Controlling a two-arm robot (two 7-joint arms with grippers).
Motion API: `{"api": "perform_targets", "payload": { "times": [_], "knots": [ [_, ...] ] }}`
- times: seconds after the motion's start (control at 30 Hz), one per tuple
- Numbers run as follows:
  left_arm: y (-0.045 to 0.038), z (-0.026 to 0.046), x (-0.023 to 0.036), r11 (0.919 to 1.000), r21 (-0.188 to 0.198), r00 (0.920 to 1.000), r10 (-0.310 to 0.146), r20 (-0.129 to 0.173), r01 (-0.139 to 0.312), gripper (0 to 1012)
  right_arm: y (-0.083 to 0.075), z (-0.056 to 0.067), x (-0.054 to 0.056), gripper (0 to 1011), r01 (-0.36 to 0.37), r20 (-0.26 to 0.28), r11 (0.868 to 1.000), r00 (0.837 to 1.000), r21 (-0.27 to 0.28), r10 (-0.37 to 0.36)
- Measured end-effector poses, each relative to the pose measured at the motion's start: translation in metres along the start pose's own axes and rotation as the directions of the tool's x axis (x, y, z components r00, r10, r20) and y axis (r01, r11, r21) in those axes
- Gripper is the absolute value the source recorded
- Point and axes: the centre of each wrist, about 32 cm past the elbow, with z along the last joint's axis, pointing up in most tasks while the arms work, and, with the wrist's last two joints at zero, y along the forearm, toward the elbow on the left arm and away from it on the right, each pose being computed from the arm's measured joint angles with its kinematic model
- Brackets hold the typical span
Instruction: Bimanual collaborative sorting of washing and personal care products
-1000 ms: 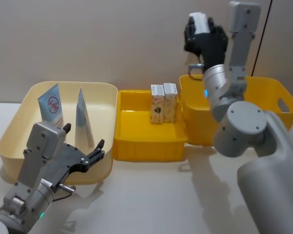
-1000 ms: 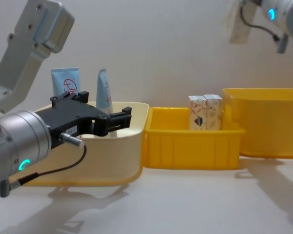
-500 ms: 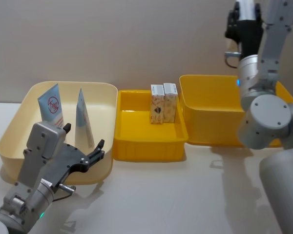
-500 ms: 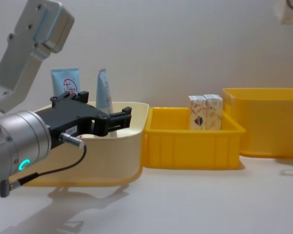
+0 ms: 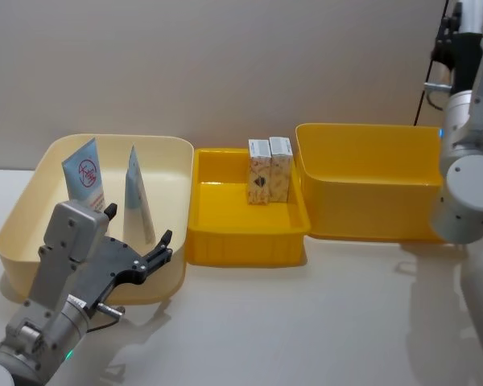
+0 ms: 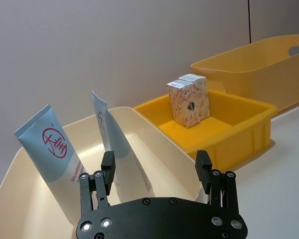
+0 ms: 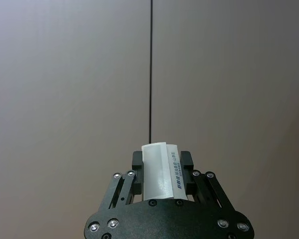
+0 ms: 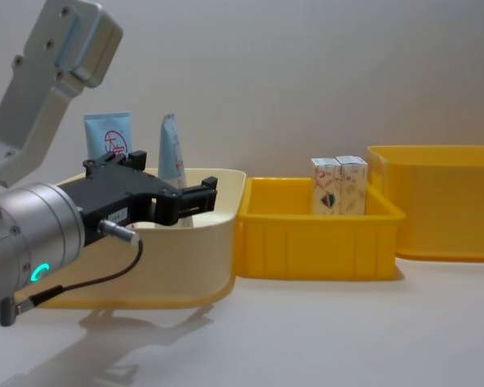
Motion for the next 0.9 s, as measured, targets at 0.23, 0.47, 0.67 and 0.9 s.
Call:
{"api": "perform_targets", "payload": {
  "times": [0.23,0.47,0.67,0.9],
  "knots": [
    [0.0,0.0,0.0,1.0,0.0,1.0,0.0,0.0,0.0,1003,0.001,-0.001,0.003,438,0.013,0.011,1.0,1.0,-0.002,-0.013],
    [0.0,0.0,0.0,1.0,0.0,1.0,0.0,0.0,0.0,1003,-0.001,0.0,-0.004,436,-0.035,0.003,0.999,0.999,-0.042,0.035],
    [0.0,0.0,0.0,1.0,0.0,1.0,0.0,0.0,0.0,1003,-0.003,0.003,-0.013,438,-0.079,-0.007,0.993,0.997,-0.091,0.079],
    [0.0,0.0,0.0,1.0,0.0,1.0,0.0,0.0,0.0,1004,-0.004,0.006,-0.027,438,-0.129,-0.005,0.976,0.992,-0.174,0.13]
  ]
}}
